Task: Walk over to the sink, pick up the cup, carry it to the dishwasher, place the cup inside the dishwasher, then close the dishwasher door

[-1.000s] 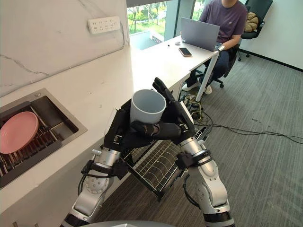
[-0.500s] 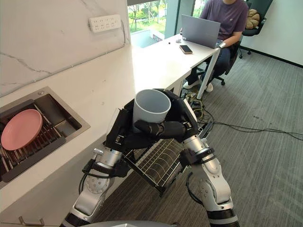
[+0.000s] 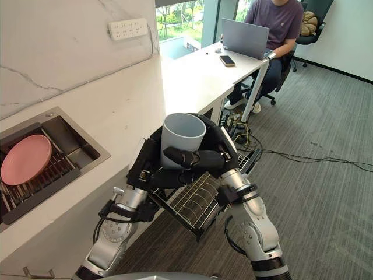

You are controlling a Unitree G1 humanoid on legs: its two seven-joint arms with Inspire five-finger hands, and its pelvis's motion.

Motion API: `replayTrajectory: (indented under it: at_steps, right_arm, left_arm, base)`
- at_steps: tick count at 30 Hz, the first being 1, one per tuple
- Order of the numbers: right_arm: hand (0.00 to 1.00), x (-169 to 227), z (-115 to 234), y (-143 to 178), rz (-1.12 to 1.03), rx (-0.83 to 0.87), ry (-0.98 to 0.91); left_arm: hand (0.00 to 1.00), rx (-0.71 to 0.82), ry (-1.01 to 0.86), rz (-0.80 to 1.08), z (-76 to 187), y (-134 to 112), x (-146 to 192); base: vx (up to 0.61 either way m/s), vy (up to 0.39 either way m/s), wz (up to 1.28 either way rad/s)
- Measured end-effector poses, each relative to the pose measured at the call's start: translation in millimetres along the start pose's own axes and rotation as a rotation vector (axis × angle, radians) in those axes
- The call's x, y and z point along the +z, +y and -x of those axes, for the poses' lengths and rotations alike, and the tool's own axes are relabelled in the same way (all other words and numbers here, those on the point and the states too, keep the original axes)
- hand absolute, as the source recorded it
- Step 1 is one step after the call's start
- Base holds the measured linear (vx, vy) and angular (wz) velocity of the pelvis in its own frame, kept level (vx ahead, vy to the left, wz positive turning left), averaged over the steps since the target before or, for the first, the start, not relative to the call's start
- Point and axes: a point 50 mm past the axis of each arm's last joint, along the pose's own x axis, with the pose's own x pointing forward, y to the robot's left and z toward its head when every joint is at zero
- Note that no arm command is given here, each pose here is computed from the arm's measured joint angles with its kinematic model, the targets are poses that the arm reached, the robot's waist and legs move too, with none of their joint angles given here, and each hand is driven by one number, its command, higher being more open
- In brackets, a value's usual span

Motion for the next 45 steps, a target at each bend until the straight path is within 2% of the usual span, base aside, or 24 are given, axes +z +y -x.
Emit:
replayTrajectory:
  at_steps: [9, 16, 21, 23, 30, 40, 45]
  right_arm:
    - [0.00, -14, 4, 4, -0.175, -0.053, -0.004]
    - [0.00, -21, 5, 9, -0.392, -0.116, -0.067]
    - [0.00, -24, 2, 12, -0.540, -0.157, -0.139]
    - [0.00, -18, 2, 7, -0.629, -0.222, -0.255]
    - [0.00, -2, 15, -17, -0.648, -0.348, -0.441]
    - [0.00, 6, 22, -27, -0.610, -0.409, -0.498]
    - [0.00, 11, 30, -36, -0.465, -0.482, -0.471]
  left_arm:
    - [1.00, 0.014, 0.032, 0.021, 8, 0, -3]
    - [1.00, 0.040, 0.026, 0.093, 8, -4, -1]
    - [1.00, 0.070, 0.025, 0.159, 7, -6, -1]
    - [1.00, 0.068, 0.058, 0.170, 14, -8, -4]
    - [1.00, 0.101, 0.156, 0.278, 26, -2, -16]
    - [1.00, -0.037, 0.181, 0.429, 31, -7, -20]
    - [1.00, -0.186, 0.272, 0.560, 41, -18, -29]
  base:
    - [-0.02, -0.009, 0.07]
    - [-0.03, -0.005, 0.02]
    - [-0.03, -0.010, 0.08]
    - [-0.02, -0.014, 0.11]
    - [-0.02, -0.007, 0.03]
    - [-0.01, -0.011, 0.00]
    - [-0.02, -0.010, 0.00]
